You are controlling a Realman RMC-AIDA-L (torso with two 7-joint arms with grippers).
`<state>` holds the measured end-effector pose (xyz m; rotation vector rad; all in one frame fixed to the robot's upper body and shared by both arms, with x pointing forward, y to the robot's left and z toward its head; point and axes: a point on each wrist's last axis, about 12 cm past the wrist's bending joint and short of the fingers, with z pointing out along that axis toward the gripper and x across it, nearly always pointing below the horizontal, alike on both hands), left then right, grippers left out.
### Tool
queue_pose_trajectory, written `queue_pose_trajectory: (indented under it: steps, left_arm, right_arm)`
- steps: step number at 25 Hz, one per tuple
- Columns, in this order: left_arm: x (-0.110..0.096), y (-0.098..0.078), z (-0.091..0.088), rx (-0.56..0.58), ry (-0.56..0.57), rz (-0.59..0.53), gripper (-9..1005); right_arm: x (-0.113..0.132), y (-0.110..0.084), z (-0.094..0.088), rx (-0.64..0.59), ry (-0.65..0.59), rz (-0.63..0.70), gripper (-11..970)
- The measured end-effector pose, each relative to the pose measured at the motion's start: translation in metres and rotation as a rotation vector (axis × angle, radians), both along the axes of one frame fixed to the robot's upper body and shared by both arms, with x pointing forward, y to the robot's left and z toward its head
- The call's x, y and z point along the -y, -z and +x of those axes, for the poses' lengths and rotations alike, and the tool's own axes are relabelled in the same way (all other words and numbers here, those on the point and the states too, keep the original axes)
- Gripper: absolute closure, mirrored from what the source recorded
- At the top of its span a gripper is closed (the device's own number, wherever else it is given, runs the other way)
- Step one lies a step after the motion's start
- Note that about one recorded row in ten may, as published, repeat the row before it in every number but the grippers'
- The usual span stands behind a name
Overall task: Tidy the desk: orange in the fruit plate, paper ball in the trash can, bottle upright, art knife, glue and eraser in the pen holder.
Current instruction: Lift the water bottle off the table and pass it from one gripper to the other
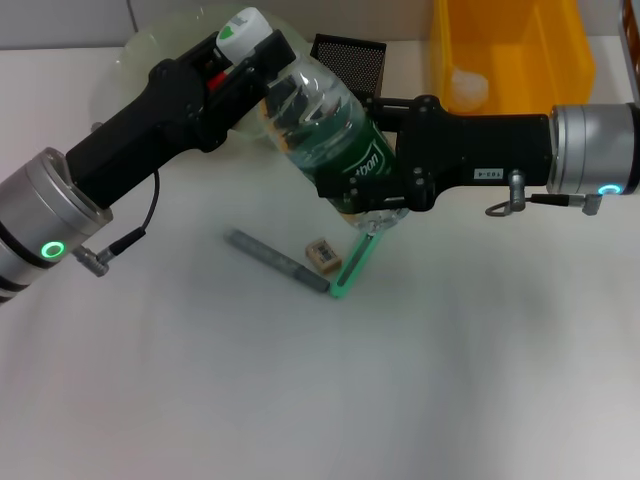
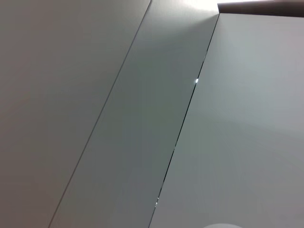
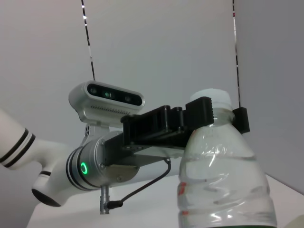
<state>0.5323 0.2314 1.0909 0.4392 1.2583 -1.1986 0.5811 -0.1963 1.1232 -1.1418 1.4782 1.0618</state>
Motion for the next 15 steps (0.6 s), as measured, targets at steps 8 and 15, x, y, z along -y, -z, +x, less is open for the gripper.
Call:
queue_pose_trajectory:
  steps: [8,15]
  left_arm:
    - [-0.0007,-0.0005,0.0000,0.001,-0.004,-0.007,556]
    - [-0.0008,-0.0005,0.0000,-0.002,-0.003,-0.010,552]
  right_arm:
    - [-0.0023,-0.0007,0.0002,-0.016,-0.012,-0.005,199]
    - [-0.0023,-0.0014,0.0014,-0.019,-0.008,-0.010,199]
